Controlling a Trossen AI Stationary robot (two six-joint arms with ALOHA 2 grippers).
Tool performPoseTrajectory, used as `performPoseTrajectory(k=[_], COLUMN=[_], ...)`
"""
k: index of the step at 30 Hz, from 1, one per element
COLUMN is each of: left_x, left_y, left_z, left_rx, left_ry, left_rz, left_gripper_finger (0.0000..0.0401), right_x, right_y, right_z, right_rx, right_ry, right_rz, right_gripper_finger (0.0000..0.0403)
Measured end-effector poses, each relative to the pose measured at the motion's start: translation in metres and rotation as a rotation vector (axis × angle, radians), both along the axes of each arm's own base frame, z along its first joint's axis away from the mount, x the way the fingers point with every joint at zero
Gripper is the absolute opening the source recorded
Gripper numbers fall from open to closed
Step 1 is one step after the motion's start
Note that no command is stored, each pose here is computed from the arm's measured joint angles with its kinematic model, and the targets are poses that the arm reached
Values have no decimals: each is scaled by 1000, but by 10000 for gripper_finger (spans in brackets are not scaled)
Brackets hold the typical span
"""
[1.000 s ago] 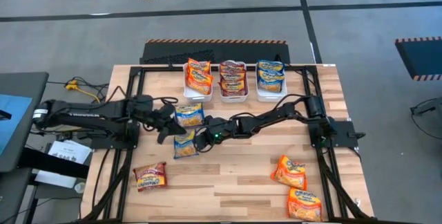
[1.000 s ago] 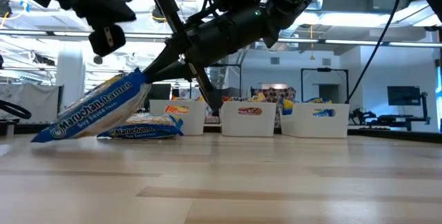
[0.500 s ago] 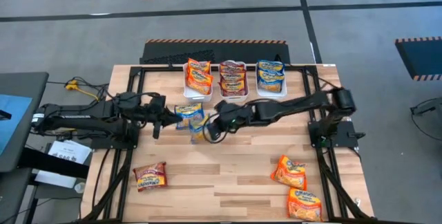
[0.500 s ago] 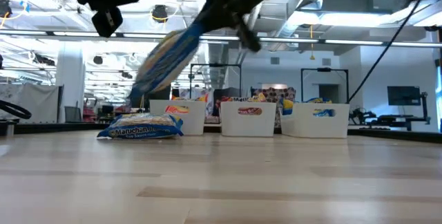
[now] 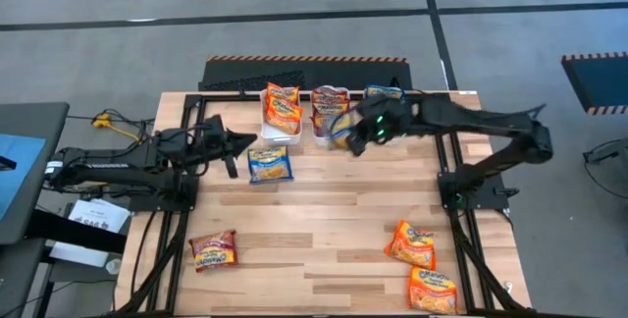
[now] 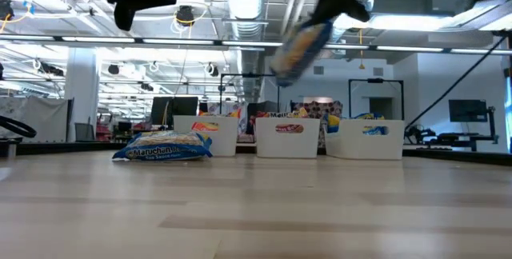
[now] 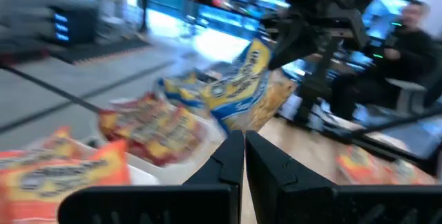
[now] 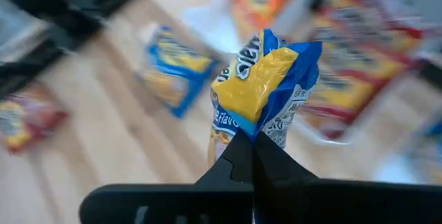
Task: Sort Maruchan noodles
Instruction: Put the blue noodle pack into the right white bin
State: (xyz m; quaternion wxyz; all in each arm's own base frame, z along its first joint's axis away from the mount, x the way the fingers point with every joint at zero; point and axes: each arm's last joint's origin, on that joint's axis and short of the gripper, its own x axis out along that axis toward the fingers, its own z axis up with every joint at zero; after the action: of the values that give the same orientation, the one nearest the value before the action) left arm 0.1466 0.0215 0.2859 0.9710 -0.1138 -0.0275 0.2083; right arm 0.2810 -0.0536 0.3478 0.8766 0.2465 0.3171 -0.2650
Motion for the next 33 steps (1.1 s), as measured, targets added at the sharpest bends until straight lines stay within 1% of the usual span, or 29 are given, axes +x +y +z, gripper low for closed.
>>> performPoseTrajectory(k=[3,8,12,14,18,22,25,29,33], left_x=[-1,-4,-6,-7,-8,-9,-10,-10,-10], left_y=[3,6,9,9,10,11,12,12,12], left_z=[1,1,1,1,1,1,1,0,-1], left_rx=[16,14,0,-1,-2,-4,-4,-2,0], left_ry=[-7,-2,-9,-9,-10,-10,-9,-1,8], left_rz=[94,259,361,394,452,512,533,534,535], left_gripper_finger=[0,0,0,0,0,0,0,0,0], right_x=[-27,-69,-98,-111,-135,-147,-148,-144,-135], right_y=[-19,-48,-64,-70,-76,-82,-87,-96,-106], right_z=[9,22,27,21,-6,-31,-45,-64,-77], right_rx=[-58,-161,-210,-210,-187,-191,-203,-173,-173], right_ry=[72,154,216,216,199,178,196,199,200], right_rz=[-16,-41,-59,-63,-81,-72,-57,-19,-16], right_gripper_finger=[2,2,2,2,1,1,1,1,1])
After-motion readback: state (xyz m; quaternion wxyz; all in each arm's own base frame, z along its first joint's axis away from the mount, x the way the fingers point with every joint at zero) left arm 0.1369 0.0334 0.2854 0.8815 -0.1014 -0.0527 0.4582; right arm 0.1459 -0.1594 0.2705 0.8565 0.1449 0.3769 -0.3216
